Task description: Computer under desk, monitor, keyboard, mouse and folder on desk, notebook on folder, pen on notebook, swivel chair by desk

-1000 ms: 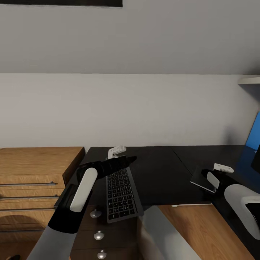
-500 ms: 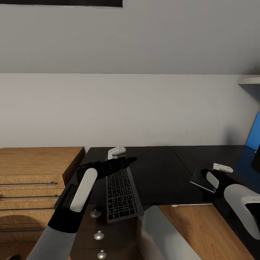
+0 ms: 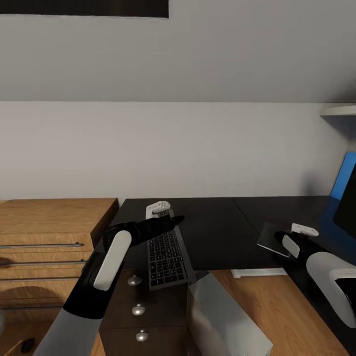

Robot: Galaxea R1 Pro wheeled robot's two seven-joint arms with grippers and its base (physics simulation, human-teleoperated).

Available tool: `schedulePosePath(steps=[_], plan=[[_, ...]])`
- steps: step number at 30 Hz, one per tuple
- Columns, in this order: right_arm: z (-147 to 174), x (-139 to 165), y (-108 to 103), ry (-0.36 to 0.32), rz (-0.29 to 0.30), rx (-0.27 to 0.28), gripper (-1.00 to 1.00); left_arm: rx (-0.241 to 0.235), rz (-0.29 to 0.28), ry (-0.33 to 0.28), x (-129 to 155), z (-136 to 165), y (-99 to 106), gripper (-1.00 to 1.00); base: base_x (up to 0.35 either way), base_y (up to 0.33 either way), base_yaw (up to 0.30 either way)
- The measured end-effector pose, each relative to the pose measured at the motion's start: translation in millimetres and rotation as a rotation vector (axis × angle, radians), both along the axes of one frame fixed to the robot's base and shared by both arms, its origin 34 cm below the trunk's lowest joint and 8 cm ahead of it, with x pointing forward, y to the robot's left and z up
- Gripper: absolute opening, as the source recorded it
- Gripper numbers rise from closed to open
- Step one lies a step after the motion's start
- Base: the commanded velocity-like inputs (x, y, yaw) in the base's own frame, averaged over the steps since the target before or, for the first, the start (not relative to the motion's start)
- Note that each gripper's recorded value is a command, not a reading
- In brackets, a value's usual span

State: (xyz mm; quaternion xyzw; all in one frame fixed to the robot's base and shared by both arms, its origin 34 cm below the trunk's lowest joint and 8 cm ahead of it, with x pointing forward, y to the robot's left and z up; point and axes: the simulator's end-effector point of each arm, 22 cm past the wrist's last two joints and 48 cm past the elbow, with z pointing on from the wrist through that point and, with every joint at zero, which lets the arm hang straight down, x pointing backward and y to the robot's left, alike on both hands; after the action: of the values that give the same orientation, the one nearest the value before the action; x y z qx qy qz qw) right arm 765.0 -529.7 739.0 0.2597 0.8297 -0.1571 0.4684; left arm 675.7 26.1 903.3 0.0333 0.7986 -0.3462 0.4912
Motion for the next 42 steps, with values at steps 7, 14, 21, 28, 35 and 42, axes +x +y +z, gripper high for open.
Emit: schedulePosePath(steps=[7, 14, 21, 28, 35, 42], plan=[[0.2, -0.2, -0.6, 0.003, 0.001, -0.006, 1.0, 0.0, 0.0, 0.0, 0.0, 0.0, 0.0, 1.0, -0.044, 0.024, 0.0], [0.0, -0.1, -0.4, 0.002, 0.001, -0.005, 1.0, 0.0, 0.0, 0.0, 0.1, -0.2, 0.0, 1.0, -0.142, 0.114, 0.0], [0.2, 0.6, 0.7, 0.002, 0.009, -0.005, 1.0, 0.0, 0.0, -0.001, 0.0, 0.3, 0.0, 1.0, -0.021, 0.015, 0.0], [-1.2, 6.2, 10.2, -0.01, 0.053, 0.021, 1.0, 0.0, 0.0, 0.0, -0.1, 0.1, 0.0, 1.0, -0.002, 0.001, 0.0], [-1.7, 7.9, 13.4, -0.014, 0.067, 0.029, 1.0, 0.0, 0.0, 0.0, -0.1, 0.1, 0.0, 1.0, 0.0, 0.0, 0.0], [-2.5, 9.8, 17.0, -0.019, 0.08, 0.041, 1.0, 0.0, 0.0, 0.0, 0.0, -0.2, -0.1, 1.0, -0.061, 0.039, 0.0]])
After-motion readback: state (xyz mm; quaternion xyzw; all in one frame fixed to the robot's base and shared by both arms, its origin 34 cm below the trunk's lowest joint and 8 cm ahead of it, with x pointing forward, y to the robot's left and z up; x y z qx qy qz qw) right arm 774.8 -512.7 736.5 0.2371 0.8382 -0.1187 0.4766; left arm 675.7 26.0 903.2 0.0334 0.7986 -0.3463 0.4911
